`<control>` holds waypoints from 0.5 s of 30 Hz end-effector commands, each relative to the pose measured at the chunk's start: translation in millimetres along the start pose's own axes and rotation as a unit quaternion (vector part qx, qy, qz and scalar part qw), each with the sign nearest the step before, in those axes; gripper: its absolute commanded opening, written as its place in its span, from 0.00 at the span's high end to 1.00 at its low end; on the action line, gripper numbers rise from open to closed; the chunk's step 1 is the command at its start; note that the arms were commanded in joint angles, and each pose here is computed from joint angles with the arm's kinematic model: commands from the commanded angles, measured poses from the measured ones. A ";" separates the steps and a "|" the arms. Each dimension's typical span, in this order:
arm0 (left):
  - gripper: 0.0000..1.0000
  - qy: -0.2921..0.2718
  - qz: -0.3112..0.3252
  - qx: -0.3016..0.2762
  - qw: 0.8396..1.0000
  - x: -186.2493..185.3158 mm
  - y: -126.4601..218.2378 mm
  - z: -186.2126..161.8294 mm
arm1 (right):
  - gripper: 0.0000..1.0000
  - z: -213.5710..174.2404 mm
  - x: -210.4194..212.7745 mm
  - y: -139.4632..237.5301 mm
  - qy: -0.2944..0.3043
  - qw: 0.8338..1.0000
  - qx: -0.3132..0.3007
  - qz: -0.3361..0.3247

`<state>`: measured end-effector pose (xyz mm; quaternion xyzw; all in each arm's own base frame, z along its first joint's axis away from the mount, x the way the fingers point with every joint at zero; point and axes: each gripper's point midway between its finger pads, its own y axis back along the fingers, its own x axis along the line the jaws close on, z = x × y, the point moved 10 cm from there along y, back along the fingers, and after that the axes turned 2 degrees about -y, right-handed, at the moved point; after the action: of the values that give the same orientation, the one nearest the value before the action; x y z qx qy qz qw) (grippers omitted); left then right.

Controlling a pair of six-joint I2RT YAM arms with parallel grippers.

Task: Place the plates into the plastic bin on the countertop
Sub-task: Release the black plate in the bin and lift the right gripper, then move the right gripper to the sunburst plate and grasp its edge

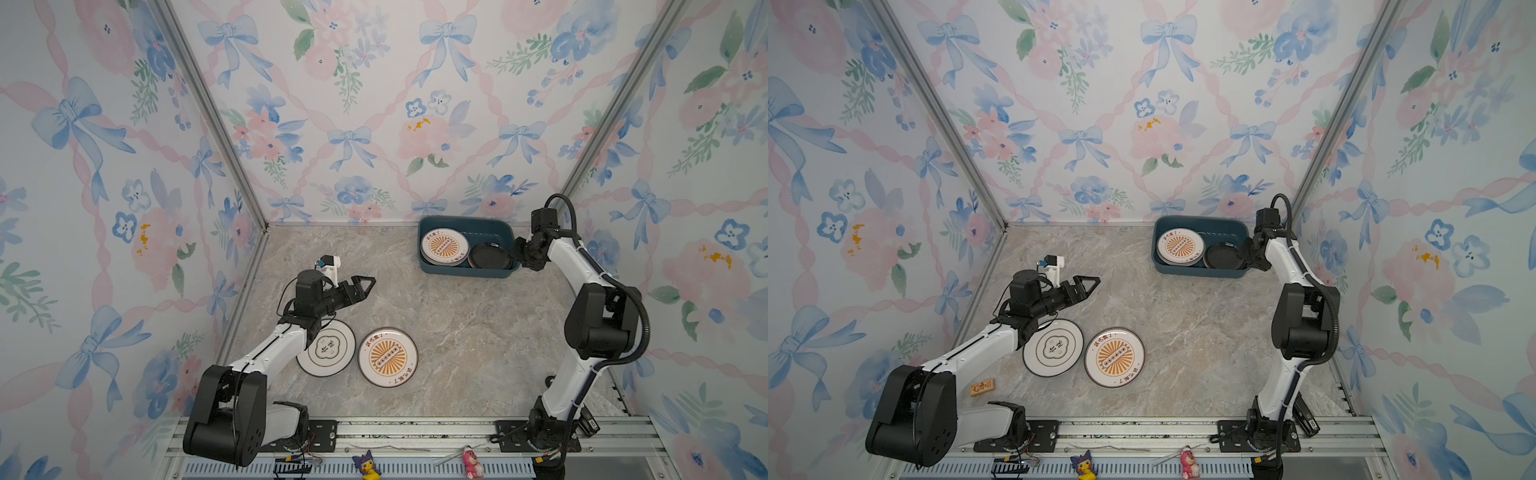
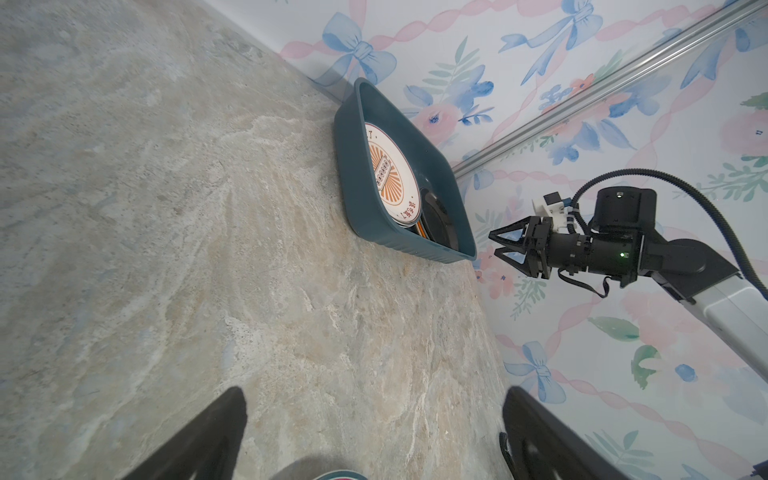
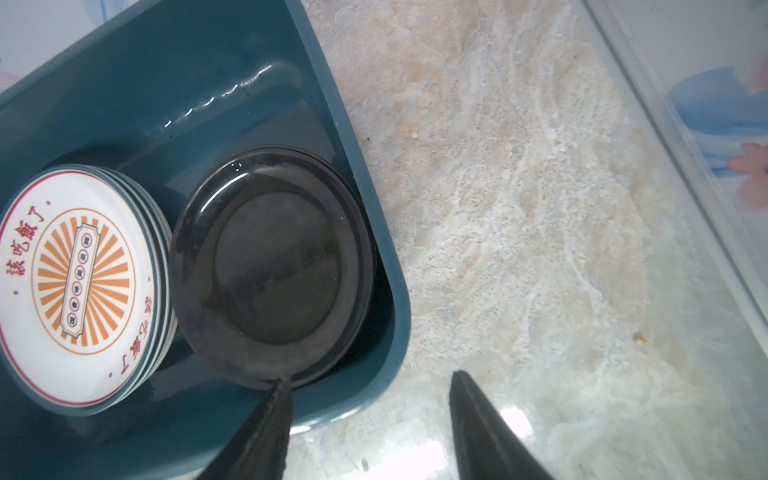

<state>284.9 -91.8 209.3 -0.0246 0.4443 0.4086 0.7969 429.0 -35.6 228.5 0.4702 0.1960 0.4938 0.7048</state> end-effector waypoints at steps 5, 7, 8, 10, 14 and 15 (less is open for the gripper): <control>0.02 -0.028 0.020 -0.005 0.999 -1.3 12.2 2.0 | 0.41 -47.5 38.8 68.5 0.084 0.982 0.005 0.171; 0.02 -0.030 0.029 -0.009 0.999 -0.5 15.4 4.3 | 0.41 -77.8 60.1 81.4 0.124 0.964 0.041 0.231; 0.02 -0.029 0.031 -0.009 0.999 0.4 16.4 4.4 | 0.41 -92.4 68.5 84.6 0.140 0.956 0.058 0.251; 0.02 -0.029 0.034 -0.012 0.999 1.3 18.5 6.0 | 0.41 -130.4 84.9 87.0 0.175 0.938 0.100 0.281; 0.02 -0.028 0.040 -0.012 0.999 4.1 19.6 6.3 | 0.41 -196.9 103.4 79.1 0.204 0.911 0.160 0.321; 0.02 -0.027 0.041 -0.012 0.999 4.6 19.5 6.1 | 0.41 -211.6 105.6 76.5 0.204 0.908 0.169 0.325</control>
<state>278.0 -75.8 213.1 -0.0104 0.4292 0.4409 0.7882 297.5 145.9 231.8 0.4778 0.2504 0.7395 0.4027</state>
